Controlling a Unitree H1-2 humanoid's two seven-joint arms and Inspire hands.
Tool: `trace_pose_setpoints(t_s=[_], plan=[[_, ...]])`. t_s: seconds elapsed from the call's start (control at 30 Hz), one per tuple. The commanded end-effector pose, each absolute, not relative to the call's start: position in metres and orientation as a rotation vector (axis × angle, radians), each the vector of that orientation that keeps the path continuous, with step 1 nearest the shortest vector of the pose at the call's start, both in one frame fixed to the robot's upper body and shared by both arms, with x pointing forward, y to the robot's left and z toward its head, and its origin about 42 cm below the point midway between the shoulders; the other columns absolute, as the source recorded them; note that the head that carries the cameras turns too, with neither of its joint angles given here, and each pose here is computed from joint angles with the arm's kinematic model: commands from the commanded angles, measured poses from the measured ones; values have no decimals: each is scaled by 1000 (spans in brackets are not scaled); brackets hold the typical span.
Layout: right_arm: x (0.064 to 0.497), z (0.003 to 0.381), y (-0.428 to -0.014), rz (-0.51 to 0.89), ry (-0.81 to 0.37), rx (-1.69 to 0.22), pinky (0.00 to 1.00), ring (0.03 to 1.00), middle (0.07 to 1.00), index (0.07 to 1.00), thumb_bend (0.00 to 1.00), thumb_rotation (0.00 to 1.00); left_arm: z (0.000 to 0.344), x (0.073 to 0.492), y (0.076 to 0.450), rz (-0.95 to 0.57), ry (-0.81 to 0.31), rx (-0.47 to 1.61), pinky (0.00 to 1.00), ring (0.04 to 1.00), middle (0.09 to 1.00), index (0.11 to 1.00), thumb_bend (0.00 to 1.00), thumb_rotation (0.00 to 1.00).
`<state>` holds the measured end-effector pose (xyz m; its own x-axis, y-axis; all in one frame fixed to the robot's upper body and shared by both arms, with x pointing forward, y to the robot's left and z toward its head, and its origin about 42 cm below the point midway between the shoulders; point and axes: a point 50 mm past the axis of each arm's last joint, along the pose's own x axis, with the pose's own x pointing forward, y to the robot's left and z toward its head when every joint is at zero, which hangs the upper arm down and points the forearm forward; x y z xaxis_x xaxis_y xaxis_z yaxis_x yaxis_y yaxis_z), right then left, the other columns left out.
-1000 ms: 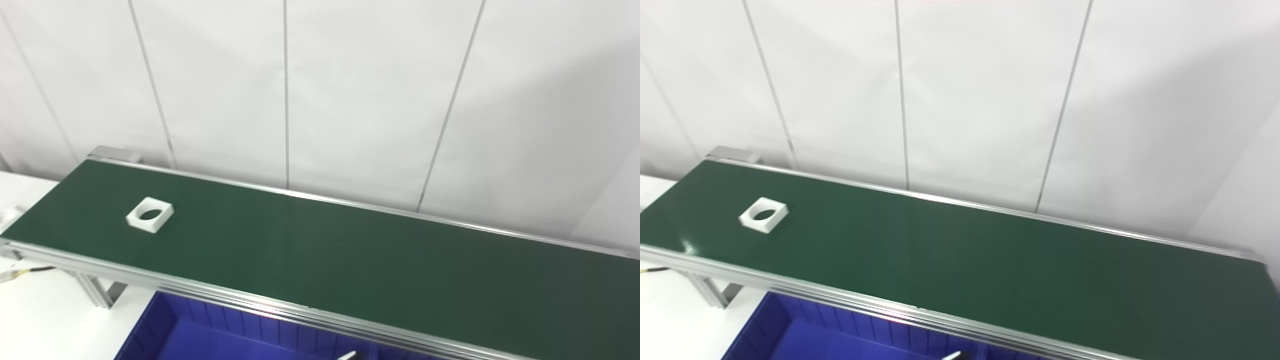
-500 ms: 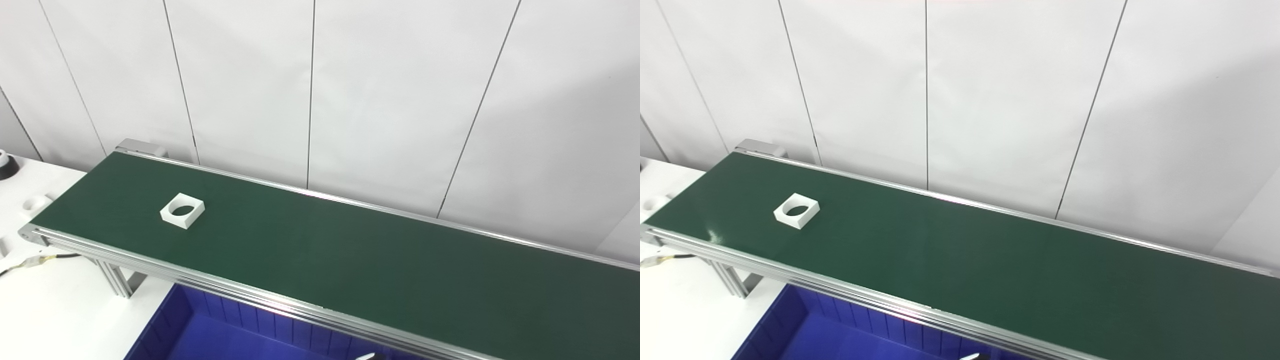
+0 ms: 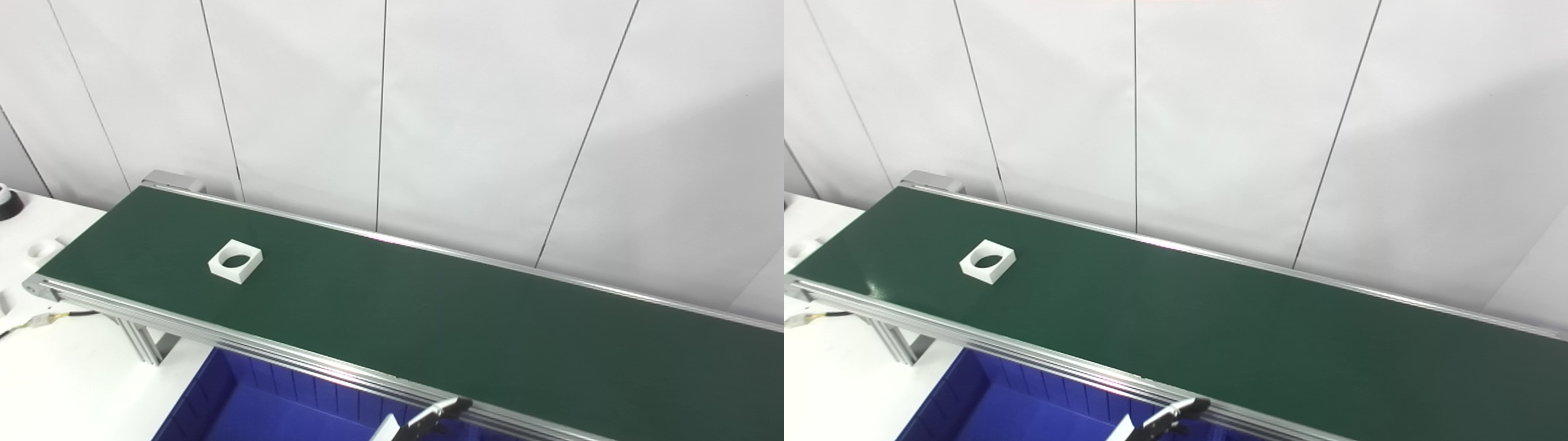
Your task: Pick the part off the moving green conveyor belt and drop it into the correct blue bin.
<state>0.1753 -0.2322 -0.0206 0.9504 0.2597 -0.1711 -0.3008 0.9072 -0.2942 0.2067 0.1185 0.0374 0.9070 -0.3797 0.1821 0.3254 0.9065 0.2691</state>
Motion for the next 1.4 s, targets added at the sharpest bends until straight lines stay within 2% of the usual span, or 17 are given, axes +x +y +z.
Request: trace_pose_setpoints(t_s=[0.0,0.2,0.3,0.43,0.53,0.7,0.83,0.93,1.1,1.3,1.37], plan=[[183,-10,-230,280,45,-305,979,981,1000,996,932,985,56,212,120,-368,-312,188,771,872,883,859,1000,977],[184,-10,-229,282,50,-292,975,977,1000,996,932,973,81,217,121,-376,-404,180,795,876,884,854,1000,936],[184,-10,-229,285,47,-296,973,973,1000,995,936,974,96,222,126,-371,-459,179,835,880,879,852,1000,879],[184,-10,-226,292,47,-294,976,980,1000,999,935,974,112,238,133,-367,-510,180,778,863,871,842,1000,792],[185,-10,-224,293,44,-290,964,976,1000,999,925,970,127,255,139,-344,-581,232,743,845,864,842,1000,782],[187,-10,-221,293,39,-293,950,973,1000,1000,926,972,153,278,146,-327,-687,296,765,843,856,857,1000,738],[188,-10,-219,290,38,-281,954,970,999,997,924,962,182,295,152,-302,-790,374,749,829,842,844,1000,665],[189,-10,-218,291,38,-283,941,965,998,996,924,962,209,309,159,-291,-849,470,748,835,840,824,1000,448],[190,-11,-217,292,41,-282,933,963,998,995,934,962,234,327,169,-296,-900,591,732,824,837,820,1000,294],[192,-11,-216,295,37,-290,922,955,994,996,937,965,254,351,187,-300,-926,806,691,799,830,842,1000,323],[193,-11,-216,298,38,-289,927,958,998,998,927,961,258,360,194,-318,-930,875,718,799,838,858,1000,307]])
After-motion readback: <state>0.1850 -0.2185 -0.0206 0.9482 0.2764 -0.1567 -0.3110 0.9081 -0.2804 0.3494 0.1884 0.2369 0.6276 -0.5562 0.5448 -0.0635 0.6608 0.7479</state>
